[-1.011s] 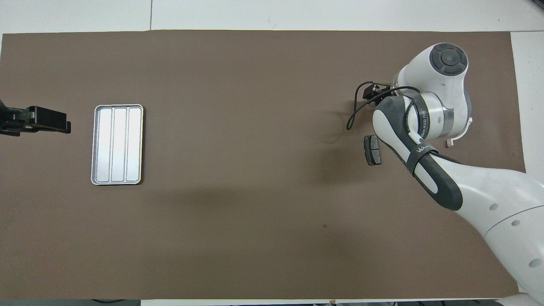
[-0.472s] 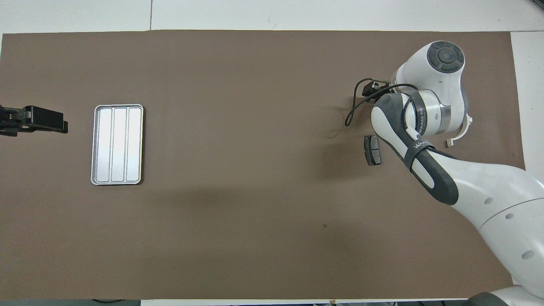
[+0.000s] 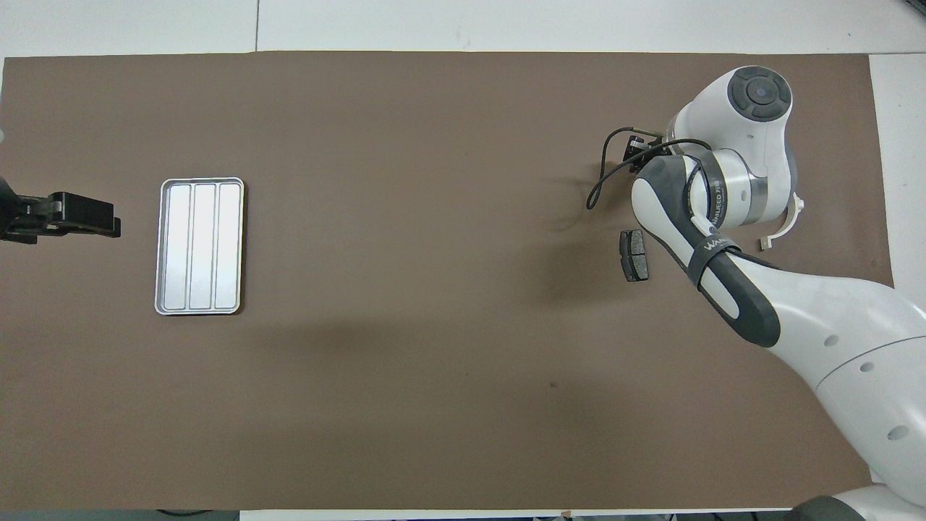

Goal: Pick bearing gear from pile to tray
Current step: 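Reach the right gripper to a small black bearing and grasp it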

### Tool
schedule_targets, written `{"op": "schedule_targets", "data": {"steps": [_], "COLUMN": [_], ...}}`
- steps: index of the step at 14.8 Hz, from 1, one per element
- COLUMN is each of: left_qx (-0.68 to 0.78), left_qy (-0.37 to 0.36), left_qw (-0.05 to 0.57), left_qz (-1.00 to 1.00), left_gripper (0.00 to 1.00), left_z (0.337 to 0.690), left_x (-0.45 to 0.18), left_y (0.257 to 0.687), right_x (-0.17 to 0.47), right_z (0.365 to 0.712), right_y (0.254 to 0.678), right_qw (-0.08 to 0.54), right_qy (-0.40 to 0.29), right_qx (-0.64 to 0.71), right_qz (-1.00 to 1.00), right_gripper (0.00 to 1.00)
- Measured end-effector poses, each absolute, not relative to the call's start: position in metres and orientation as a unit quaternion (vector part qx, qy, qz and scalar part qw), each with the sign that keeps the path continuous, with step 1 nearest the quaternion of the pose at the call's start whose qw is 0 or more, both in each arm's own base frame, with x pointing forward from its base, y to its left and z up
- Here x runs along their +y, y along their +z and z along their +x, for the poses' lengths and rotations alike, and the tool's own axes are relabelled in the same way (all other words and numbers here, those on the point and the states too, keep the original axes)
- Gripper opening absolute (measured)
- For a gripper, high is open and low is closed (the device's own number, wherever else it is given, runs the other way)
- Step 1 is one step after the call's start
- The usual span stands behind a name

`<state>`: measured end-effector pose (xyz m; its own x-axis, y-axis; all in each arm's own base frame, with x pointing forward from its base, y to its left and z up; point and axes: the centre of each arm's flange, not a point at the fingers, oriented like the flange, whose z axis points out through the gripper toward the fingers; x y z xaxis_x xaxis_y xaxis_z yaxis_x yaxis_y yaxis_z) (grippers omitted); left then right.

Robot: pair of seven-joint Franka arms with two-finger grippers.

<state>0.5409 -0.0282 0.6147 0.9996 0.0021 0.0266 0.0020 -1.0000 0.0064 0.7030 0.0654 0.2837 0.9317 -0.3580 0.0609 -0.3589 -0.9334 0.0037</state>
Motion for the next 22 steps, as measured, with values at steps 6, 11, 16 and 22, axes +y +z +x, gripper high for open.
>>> {"op": "schedule_targets", "data": {"steps": [6, 11, 16, 22], "left_qx": [0.006, 0.007, 0.018, 0.022], "left_qy": [0.023, 0.025, 0.03, 0.031], "left_qw": [0.004, 0.004, 0.002, 0.002], "left_qz": [1.0, 1.0, 0.999, 0.999], "left_gripper": [1.0, 1.0, 1.0, 1.0], "left_z": [0.54, 0.54, 0.542, 0.541], "left_x": [-0.027, -0.027, 0.004, 0.016], "left_y": [0.615, 0.612, 0.611, 0.606], "right_x": [0.065, 0.064, 0.065, 0.116], "right_z": [0.705, 0.705, 0.704, 0.679], "right_y": [0.287, 0.287, 0.301, 0.435], "right_qw": [0.006, 0.006, 0.02, 0.034], "right_qy": [0.033, 0.033, -0.002, -0.049], "right_qx": [-0.186, -0.186, -0.185, -0.15], "right_qz": [0.982, 0.982, 0.982, 0.987], "right_gripper": [0.35, 0.35, 0.35, 0.35]}}
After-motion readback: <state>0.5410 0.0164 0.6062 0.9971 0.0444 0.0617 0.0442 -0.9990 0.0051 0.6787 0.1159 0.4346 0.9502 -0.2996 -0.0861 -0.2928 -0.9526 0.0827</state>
